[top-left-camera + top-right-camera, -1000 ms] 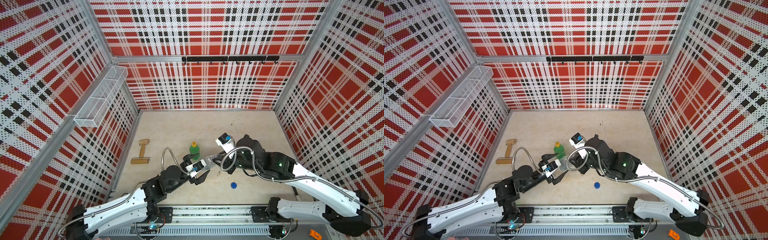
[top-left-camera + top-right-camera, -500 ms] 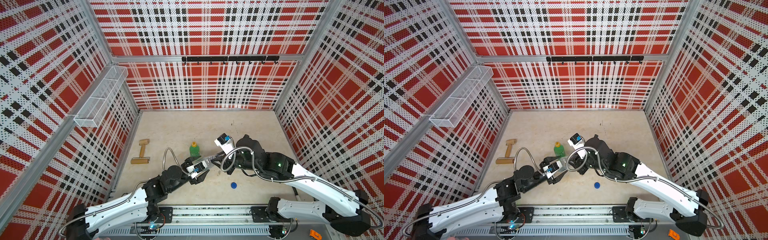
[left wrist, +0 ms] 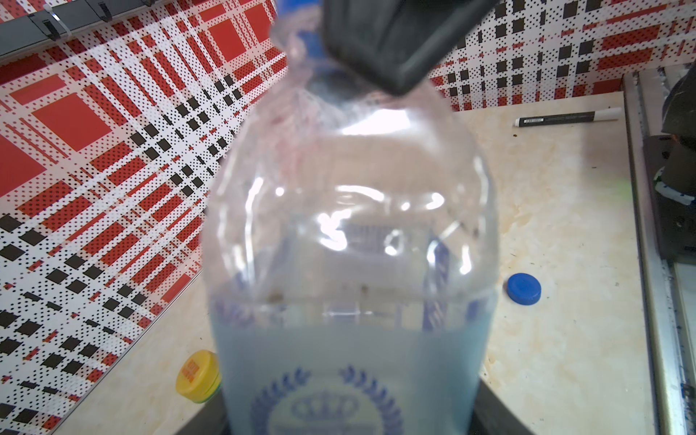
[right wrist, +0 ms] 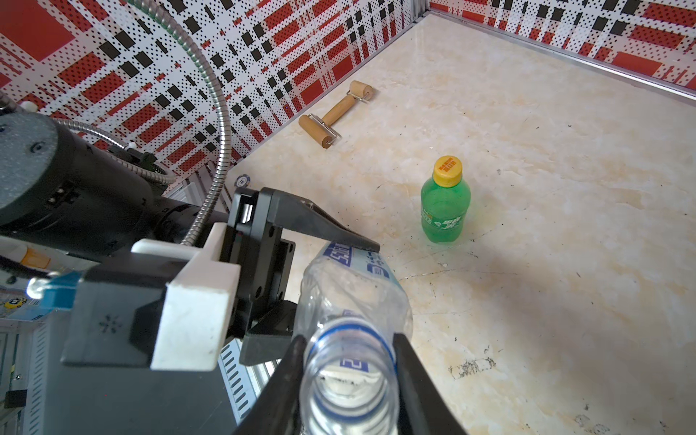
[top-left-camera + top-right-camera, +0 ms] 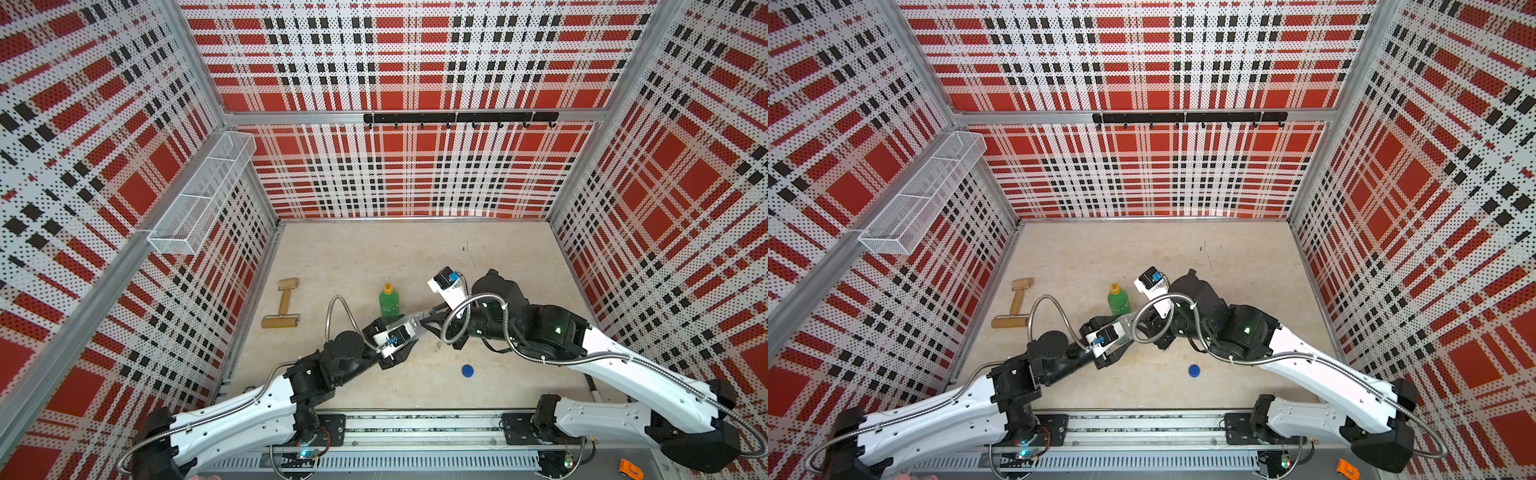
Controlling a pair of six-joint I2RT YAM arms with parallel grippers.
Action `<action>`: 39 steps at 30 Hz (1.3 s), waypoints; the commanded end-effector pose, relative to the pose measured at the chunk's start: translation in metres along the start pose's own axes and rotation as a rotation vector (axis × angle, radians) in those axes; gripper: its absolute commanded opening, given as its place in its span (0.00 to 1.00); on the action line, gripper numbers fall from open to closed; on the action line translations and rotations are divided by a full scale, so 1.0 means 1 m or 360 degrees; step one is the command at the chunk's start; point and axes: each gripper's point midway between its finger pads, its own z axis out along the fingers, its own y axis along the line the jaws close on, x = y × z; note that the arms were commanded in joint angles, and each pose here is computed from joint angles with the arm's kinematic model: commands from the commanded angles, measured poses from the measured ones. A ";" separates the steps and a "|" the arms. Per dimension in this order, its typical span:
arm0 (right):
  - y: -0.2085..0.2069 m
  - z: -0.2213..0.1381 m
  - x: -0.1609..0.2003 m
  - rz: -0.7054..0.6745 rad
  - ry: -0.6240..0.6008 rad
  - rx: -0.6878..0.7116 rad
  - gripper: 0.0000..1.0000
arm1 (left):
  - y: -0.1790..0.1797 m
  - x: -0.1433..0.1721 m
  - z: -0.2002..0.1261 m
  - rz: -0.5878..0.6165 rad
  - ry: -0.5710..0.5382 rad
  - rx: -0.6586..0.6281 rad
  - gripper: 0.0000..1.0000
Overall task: Screw on the bottle caps
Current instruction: Pass the plastic bottle.
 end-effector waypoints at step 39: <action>-0.027 -0.086 -0.063 -0.0011 -0.0511 0.0323 0.97 | 0.007 -0.038 -0.010 -0.0201 -0.0207 0.0025 0.56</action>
